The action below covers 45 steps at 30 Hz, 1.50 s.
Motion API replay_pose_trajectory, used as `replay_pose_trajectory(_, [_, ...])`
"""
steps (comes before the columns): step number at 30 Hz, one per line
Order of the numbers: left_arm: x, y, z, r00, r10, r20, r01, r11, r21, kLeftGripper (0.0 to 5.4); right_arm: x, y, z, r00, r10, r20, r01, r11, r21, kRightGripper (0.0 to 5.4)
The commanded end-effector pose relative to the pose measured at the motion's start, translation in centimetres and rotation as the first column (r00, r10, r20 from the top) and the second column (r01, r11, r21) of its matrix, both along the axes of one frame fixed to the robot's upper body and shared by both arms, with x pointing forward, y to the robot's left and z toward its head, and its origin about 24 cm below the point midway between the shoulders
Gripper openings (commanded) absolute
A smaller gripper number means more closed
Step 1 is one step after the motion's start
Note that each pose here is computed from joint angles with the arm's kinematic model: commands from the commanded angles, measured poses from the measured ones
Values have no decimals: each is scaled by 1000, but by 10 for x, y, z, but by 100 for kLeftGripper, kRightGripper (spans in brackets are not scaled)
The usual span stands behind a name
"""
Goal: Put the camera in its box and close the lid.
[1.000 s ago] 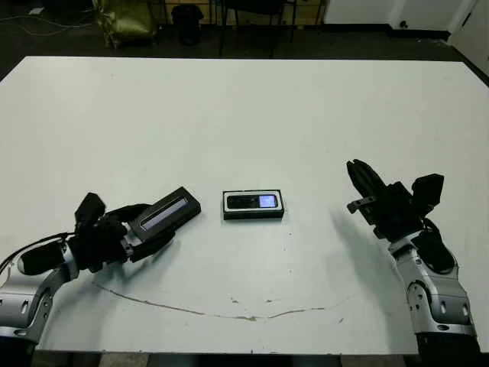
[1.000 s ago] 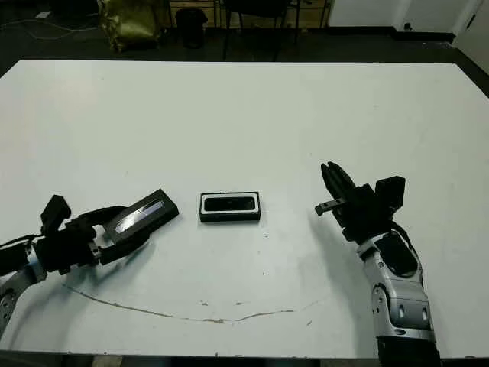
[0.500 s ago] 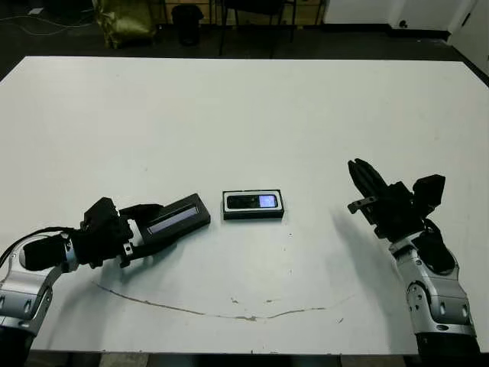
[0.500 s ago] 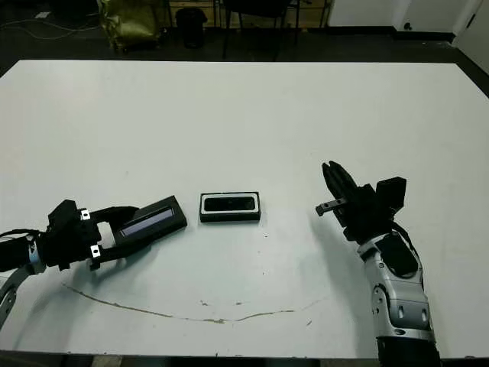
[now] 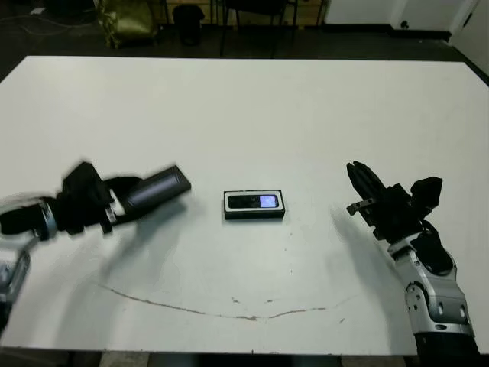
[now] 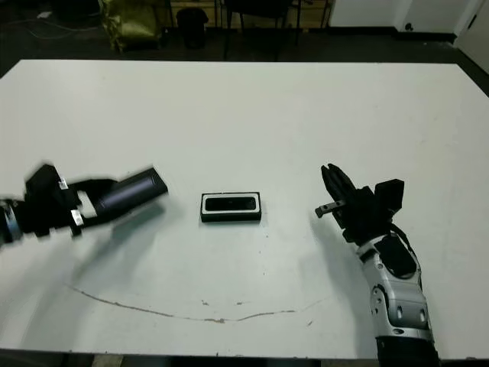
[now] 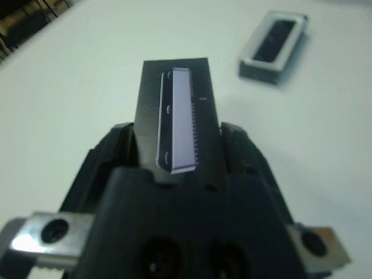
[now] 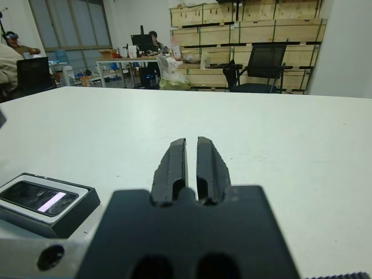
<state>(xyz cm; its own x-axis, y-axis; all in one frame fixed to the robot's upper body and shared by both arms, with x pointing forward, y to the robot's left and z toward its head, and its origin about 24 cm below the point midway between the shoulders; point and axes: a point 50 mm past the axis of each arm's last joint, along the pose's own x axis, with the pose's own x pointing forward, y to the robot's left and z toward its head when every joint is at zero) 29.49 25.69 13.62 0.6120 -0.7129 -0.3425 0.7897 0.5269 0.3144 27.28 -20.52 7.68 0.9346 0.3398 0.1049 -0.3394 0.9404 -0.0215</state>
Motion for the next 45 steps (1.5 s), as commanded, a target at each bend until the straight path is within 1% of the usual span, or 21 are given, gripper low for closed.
replay_pose_trajectory(1, [14, -12, 18, 993, -118, -9, 119, 993, 29, 264, -1, -1, -6, 1000, -1, -15, 1, 1000, -4, 0])
replay_pose_trajectory(5, [21, -36, 32, 961, -275, -40, 275, 962, -7, 264, -1, 0, -8, 1000, 0, -19, 0, 1000, -5, 0])
replay_pose_trajectory(9, [21, -58, 40, 932, -348, -101, 347, 937, -25, 264, -1, 0, -9, 1000, -6, -25, 5, 1000, -16, 0])
replay_pose_trajectory(14, [21, -76, 32, 893, -419, -162, 410, 908, -86, 264, -1, 1, -11, 999, -4, -32, 4, 1000, -5, 0])
replay_pose_trajectory(16, [20, -81, 28, 884, -436, -168, 428, 900, -81, 264, -1, 1, -11, 999, -10, -34, 10, 1000, -12, 0])
replay_pose_trajectory(20, [19, -86, 22, 870, -451, -200, 441, 893, -93, 264, -1, 1, -11, 999, -11, -36, 10, 1000, -13, 0])
replay_pose_trajectory(24, [18, -90, 15, 865, -460, -198, 446, 888, -113, 264, -1, 2, -11, 999, -15, -43, 15, 1000, -1, 0])
replay_pose_trajectory(28, [17, -93, 8, 872, -454, -186, 432, 890, -145, 264, 0, 3, -11, 999, -1, -40, 1, 1000, 15, 0])
replay_pose_trajectory(32, [17, -95, 2, 882, -436, -179, 416, 899, -139, 264, 0, 3, -11, 999, -2, -39, 3, 1000, 18, 0])
replay_pose_trajectory(36, [21, -97, -1, 891, -428, -150, 413, 903, -120, 264, 0, 3, -12, 999, -12, -47, 13, 1000, 11, 0])
replay_pose_trajectory(40, [26, -99, -4, 890, -423, -169, 405, 905, -132, 264, 0, 3, -14, 999, -7, -52, 8, 1000, 21, 0])
replay_pose_trajectory(45, [30, -102, -8, 892, -424, -157, 410, 905, -116, 264, -1, 4, -13, 999, -14, -48, 14, 1000, 3, 0])
